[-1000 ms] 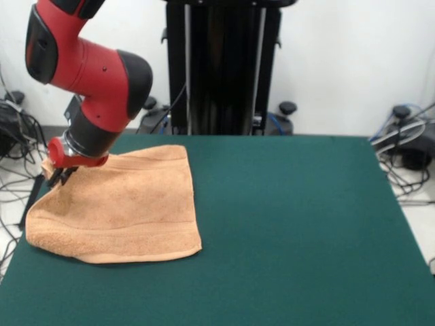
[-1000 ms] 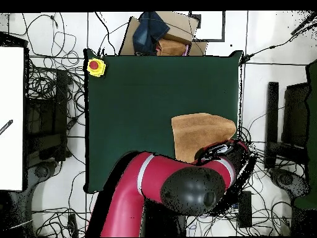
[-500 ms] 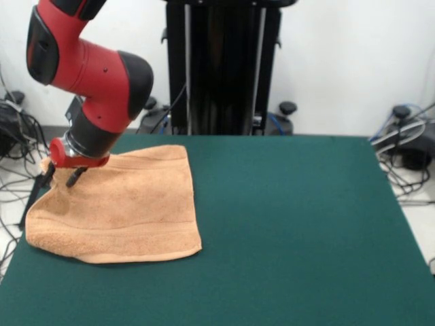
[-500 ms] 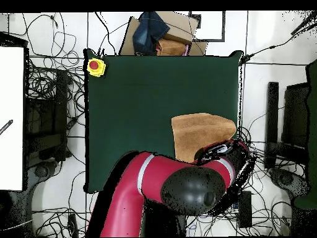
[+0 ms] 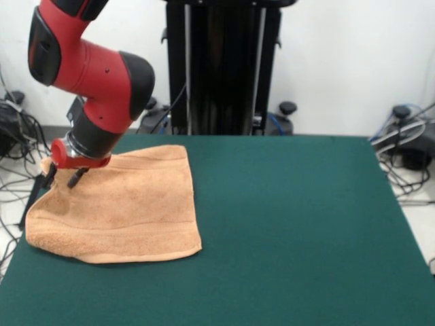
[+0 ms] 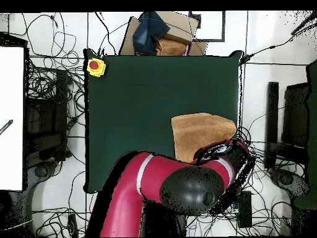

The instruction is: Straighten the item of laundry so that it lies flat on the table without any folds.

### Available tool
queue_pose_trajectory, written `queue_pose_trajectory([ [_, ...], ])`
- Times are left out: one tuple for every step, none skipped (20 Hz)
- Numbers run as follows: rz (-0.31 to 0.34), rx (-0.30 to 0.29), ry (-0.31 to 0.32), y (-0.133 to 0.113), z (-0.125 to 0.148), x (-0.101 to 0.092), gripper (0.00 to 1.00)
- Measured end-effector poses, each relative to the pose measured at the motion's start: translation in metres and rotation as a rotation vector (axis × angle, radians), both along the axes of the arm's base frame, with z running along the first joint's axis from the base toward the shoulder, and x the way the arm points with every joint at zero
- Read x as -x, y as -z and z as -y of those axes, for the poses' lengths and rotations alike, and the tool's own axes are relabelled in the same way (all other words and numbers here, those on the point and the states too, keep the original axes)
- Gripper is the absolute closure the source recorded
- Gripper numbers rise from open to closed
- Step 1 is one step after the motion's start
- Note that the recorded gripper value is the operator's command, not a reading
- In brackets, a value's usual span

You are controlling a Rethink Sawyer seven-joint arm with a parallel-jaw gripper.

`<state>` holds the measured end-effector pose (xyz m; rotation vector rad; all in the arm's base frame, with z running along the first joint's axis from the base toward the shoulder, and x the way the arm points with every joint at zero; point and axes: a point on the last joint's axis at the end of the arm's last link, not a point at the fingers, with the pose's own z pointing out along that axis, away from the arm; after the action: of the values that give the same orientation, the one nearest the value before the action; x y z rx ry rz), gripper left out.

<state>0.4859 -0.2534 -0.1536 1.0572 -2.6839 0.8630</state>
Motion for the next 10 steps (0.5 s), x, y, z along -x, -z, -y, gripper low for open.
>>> queue_pose_trajectory([
  [0.001, 0.000, -0.002, 0.000, -0.001, -0.001, 0.00],
  [0.003, 0.001, -0.005, -0.001, -0.002, -0.002, 0.00],
  [0.004, 0.001, -0.007, -0.002, -0.003, -0.004, 0.00],
  [0.007, 0.002, -0.013, -0.004, -0.006, -0.007, 0.00],
  [0.009, 0.002, -0.017, -0.005, -0.008, -0.009, 0.00],
  [0.013, 0.004, -0.026, -0.007, -0.012, -0.012, 0.00],
  [0.016, 0.004, -0.031, -0.010, -0.015, -0.015, 0.00],
  [0.018, 0.005, -0.033, -0.011, -0.016, -0.016, 0.00],
  [0.026, 0.006, -0.041, -0.016, -0.023, -0.022, 0.00],
  [0.029, 0.006, -0.042, -0.018, -0.025, -0.024, 0.00],
])
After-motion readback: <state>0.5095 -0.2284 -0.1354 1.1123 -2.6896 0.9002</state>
